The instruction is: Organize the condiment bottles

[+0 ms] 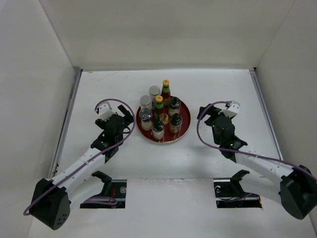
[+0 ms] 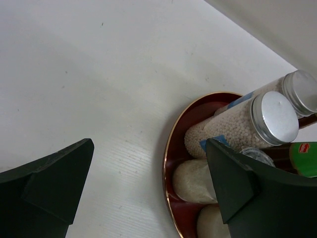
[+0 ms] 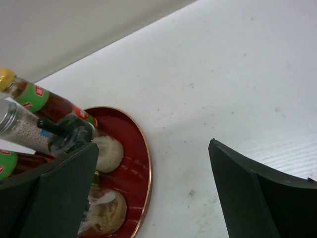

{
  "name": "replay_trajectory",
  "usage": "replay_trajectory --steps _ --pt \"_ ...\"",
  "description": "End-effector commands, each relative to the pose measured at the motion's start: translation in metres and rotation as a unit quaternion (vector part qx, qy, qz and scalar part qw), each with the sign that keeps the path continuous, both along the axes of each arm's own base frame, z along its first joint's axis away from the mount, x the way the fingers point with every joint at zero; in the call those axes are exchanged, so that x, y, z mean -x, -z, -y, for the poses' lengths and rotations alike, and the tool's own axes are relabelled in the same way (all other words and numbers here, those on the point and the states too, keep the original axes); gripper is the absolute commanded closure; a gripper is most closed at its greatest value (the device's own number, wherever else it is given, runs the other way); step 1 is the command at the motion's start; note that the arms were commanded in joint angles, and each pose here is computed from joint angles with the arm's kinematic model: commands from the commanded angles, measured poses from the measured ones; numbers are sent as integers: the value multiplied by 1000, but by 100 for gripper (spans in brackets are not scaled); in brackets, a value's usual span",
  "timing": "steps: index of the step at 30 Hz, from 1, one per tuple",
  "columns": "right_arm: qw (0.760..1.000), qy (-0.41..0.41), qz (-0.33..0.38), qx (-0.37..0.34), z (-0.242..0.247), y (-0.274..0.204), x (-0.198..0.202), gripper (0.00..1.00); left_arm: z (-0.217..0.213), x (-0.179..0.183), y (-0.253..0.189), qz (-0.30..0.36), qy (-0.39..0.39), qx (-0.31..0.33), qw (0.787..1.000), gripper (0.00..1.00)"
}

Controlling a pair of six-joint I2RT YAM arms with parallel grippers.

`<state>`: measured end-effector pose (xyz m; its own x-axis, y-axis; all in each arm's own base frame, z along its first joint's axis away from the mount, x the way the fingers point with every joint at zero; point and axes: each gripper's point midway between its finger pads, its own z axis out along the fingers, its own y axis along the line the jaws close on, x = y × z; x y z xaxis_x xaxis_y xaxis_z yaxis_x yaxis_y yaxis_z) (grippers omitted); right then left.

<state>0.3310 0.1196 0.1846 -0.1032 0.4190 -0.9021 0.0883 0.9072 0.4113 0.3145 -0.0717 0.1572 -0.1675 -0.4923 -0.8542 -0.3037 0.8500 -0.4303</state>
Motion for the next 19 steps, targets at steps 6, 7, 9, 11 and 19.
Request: replay_trajectory --steps 6,7,9,11,19 --pt "998 -19 10 -61 -15 -8 -13 0 8 -2 -22 14 4 4 1000 0" --pt "998 -19 9 -59 -15 -8 -13 0 10 -2 -23 15 6 4 1000 0" --pt "998 -17 10 -57 -14 -8 -13 0 11 -3 -23 12 7 2 1000 0" --pt "998 -20 9 -61 -14 -7 -11 0 12 -4 -23 11 9 -1 1000 0" --pt "998 -26 0 -51 -18 -2 -15 0 16 -8 -13 -1 13 -9 1000 0"
